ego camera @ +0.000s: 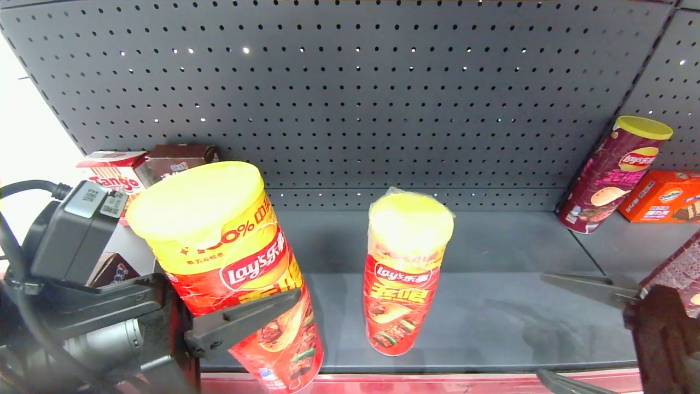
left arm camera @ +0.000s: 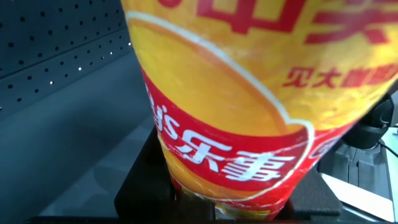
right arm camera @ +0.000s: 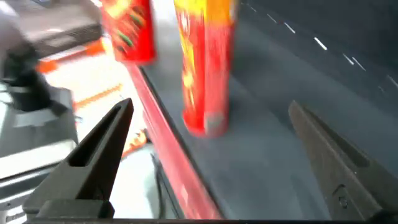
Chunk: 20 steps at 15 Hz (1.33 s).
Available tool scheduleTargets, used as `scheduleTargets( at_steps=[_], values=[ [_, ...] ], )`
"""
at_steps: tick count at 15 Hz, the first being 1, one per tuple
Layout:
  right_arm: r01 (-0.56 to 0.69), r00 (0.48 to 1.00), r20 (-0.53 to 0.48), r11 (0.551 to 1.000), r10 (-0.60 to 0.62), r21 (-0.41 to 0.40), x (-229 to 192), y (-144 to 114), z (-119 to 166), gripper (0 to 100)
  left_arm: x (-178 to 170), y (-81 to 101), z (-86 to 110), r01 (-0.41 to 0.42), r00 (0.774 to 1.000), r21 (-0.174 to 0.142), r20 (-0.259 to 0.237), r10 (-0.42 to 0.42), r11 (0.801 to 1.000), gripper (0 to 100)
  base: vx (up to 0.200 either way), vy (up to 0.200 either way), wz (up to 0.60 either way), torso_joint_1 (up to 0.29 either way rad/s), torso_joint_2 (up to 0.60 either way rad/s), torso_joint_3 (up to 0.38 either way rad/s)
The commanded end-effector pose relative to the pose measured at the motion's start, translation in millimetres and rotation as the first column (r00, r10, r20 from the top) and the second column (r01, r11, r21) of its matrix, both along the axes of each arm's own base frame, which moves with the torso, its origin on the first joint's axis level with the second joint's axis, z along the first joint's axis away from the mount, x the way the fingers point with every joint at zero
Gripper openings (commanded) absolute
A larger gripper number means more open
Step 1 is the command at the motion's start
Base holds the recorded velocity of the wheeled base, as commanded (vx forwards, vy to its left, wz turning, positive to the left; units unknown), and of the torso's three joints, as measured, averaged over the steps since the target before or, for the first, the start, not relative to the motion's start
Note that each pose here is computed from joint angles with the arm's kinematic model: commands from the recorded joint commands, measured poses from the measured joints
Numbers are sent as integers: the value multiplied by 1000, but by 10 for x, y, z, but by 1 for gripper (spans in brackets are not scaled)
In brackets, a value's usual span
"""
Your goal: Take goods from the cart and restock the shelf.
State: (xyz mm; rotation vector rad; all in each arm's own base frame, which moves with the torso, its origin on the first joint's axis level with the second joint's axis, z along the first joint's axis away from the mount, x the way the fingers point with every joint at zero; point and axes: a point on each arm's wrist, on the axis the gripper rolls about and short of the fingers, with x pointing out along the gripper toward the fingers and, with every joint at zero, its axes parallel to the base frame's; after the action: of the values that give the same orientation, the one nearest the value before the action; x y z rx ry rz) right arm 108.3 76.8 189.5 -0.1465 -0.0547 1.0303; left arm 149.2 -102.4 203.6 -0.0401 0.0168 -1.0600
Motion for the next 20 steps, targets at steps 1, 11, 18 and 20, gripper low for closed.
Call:
scheduleTargets(
  at_steps=[1,11,18,20],
  values=[
    [162,986,28,986,-164,46,-499,-346,-66,100,1,-1,-2,0,1000,1,1,0,1000,0,0,0,0,0,0,0],
    [559,829,-67,821,-555,119,-1291,-894,-1065,100,-9,3,1,-2,1000,1,5,2,1000,0,0,0,0,0,0,0],
    [402,916,-43,913,-399,69,-1283,-925,-1068,100,-42,10,-97,3,1000,23,-20,-3,1000,0,0,0,0,0,0,0],
    [472,881,-75,878,-467,79,-1292,-919,-1070,100,-71,11,-108,17,1000,23,-23,-17,1000,0,0,0,0,0,0,0]
  ],
)
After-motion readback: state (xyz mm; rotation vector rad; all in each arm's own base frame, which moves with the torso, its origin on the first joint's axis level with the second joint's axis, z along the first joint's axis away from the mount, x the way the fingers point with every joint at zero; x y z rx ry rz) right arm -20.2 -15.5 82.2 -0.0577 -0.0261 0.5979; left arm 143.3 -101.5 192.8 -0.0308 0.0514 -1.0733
